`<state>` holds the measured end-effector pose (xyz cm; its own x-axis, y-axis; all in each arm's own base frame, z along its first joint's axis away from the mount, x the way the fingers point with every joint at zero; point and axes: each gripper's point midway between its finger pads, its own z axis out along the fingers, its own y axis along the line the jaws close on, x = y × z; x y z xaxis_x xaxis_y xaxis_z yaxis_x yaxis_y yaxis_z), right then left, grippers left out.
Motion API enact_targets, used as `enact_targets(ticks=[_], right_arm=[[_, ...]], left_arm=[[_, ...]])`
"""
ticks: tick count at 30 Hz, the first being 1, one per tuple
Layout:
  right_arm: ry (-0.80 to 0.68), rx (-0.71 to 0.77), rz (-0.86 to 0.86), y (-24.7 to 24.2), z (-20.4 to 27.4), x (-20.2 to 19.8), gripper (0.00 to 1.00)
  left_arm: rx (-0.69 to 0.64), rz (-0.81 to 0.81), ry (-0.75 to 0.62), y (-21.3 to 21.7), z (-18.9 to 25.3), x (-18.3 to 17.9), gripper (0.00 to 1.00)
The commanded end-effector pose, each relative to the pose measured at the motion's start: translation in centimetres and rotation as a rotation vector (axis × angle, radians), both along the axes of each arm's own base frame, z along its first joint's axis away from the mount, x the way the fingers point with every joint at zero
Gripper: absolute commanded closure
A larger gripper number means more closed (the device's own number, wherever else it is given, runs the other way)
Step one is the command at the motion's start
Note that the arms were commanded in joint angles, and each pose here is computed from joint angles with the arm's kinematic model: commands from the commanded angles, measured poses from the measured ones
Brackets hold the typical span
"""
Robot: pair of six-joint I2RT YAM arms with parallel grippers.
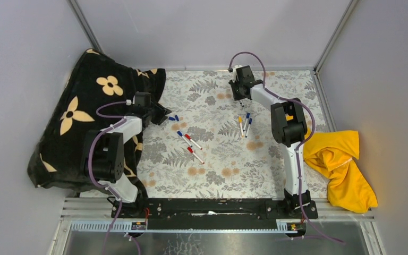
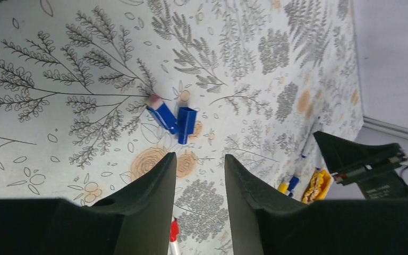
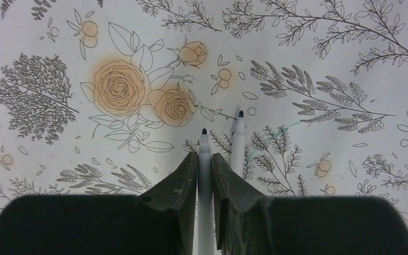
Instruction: Open the pen caps
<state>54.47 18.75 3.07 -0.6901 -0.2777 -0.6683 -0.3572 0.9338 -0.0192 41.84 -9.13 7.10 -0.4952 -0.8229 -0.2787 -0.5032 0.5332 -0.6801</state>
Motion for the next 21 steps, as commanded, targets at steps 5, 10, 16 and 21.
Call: enact_targets(ticks=[5,10,16,21], right_arm=[[-0.004,-0.019,-0.001,-0.2,-0.7,1.3,0.73],[-0.001,-0.009,-0.012,-0.2,-0.6,1.1,0.69],[-0.09,0.015,-0.019,0.0,3.5,1.9,0.64],[-0.173,0.034,-0.022,0.6,8.3,1.4,0.62]], left_arm=[[-0.004,0.024,-0.05,0.0,2.1,0.0,0.54],[-0.018,0.017,-0.062,-0.5,2.5,0.1,0.54],[-0.026,0.011,-0.083,-0.9,3.2,0.2,0.54],[-0.029,0.004,-0.102,-1.2,4.0,0.1,0.54]])
